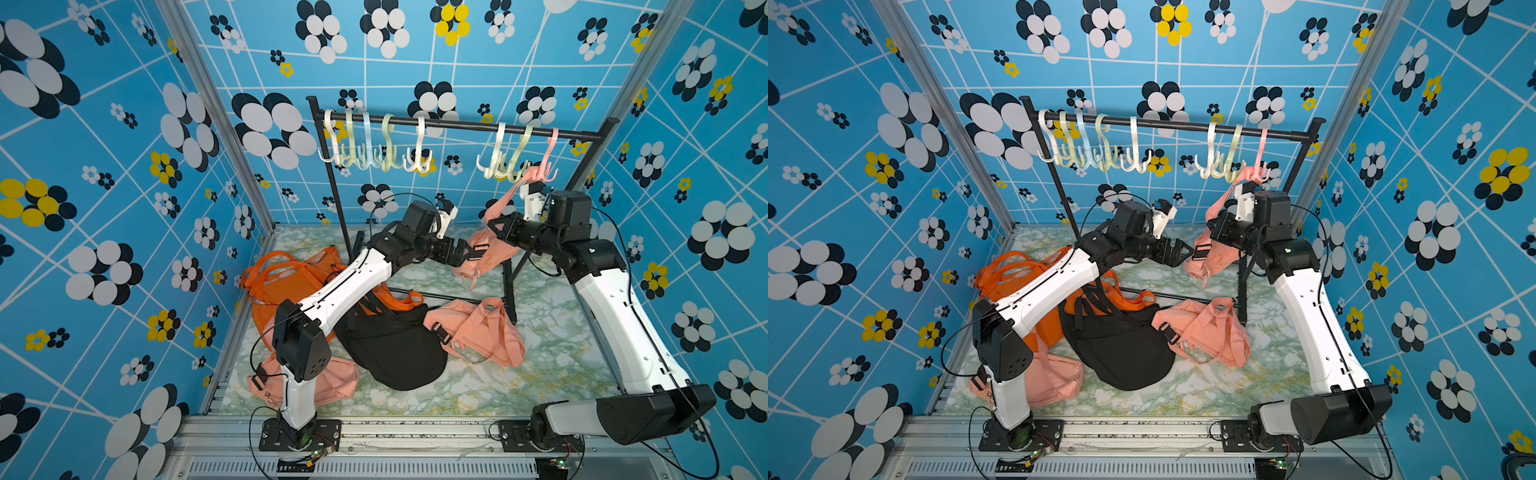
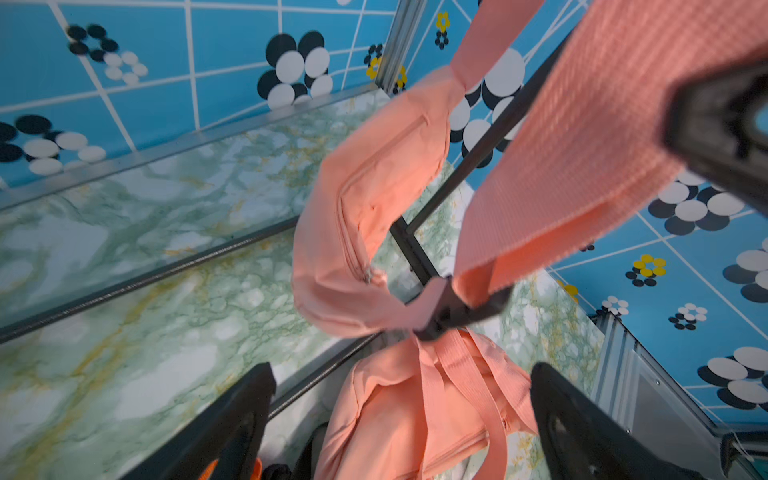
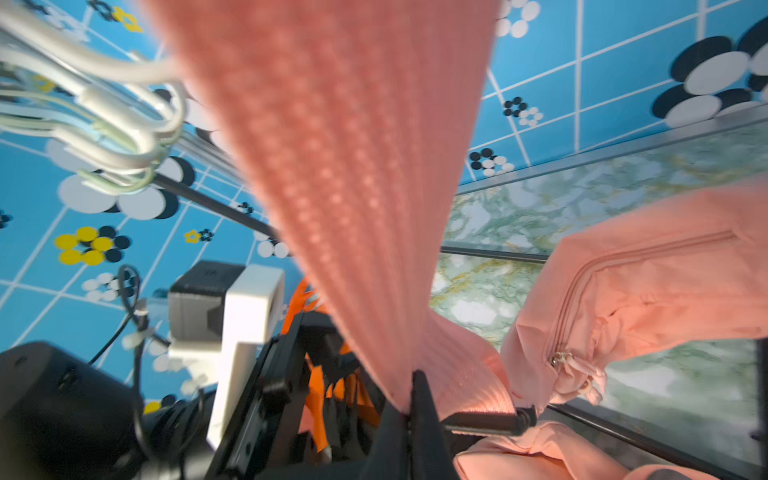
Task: Take the bag off the hook
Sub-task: Pick up the bag from the hook.
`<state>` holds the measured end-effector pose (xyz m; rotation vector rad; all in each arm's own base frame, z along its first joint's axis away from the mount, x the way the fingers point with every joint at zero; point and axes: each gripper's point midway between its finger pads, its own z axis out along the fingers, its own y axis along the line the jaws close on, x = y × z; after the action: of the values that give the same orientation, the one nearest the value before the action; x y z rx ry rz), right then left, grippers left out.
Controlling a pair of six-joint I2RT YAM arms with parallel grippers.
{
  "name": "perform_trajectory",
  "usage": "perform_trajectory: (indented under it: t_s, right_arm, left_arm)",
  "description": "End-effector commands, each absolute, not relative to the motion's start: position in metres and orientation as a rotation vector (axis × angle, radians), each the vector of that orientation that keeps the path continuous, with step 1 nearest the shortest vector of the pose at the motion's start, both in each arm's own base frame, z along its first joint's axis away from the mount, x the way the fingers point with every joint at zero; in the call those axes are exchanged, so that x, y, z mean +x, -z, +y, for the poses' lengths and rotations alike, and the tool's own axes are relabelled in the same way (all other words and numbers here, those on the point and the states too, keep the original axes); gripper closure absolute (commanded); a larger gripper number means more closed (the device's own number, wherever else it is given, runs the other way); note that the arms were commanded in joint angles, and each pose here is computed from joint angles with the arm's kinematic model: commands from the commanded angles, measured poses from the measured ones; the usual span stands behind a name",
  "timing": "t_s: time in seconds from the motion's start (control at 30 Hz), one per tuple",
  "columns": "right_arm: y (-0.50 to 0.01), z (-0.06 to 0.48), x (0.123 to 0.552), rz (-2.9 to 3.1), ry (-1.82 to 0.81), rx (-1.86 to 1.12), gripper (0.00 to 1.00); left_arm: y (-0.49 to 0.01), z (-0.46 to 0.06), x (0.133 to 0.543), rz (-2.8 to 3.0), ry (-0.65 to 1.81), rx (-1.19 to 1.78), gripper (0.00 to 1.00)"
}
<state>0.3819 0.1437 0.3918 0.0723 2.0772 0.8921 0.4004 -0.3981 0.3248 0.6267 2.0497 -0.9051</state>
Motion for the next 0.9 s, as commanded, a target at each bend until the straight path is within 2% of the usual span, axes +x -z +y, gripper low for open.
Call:
perform_trajectory:
  t_s: [0.0,0.17,0.33,0.53,0.63,0.87]
  right_arm:
    - [-0.417,0.17,0.327,2.1,-1.161,-0.04,1.0]
    - [-0.444,0.175,0.276,2.058,-1.292,-0.105,1.0]
    - [-0.476,0.174,0.232,1.98,-1.377,-0.149,1.0]
    - [-0.519,0.177,0.204,1.835,-1.643,-0.166,1.0]
    - [-0.527,0.172,0.197,1.82,-1.658,-0.161,1.0]
    - [-0.528,0.163,0.188,1.82,-1.639,-0.135,1.0]
  left_arm:
    - [-0.345,-0.392,0.435,1.973,0.893,0.542,0.01]
    - [-0.361,-0.405,0.458,1.915,1.015,0.482,0.01]
    - [-0.364,-0.448,0.444,1.866,1.096,0.563,0.01]
    - [-0.357,-0.49,0.441,1.829,1.14,0.594,0.01]
    - [-0.361,-0.503,0.448,1.799,1.209,0.558,0.0]
    - [-0.38,-0.514,0.443,1.726,1.314,0.542,0.34]
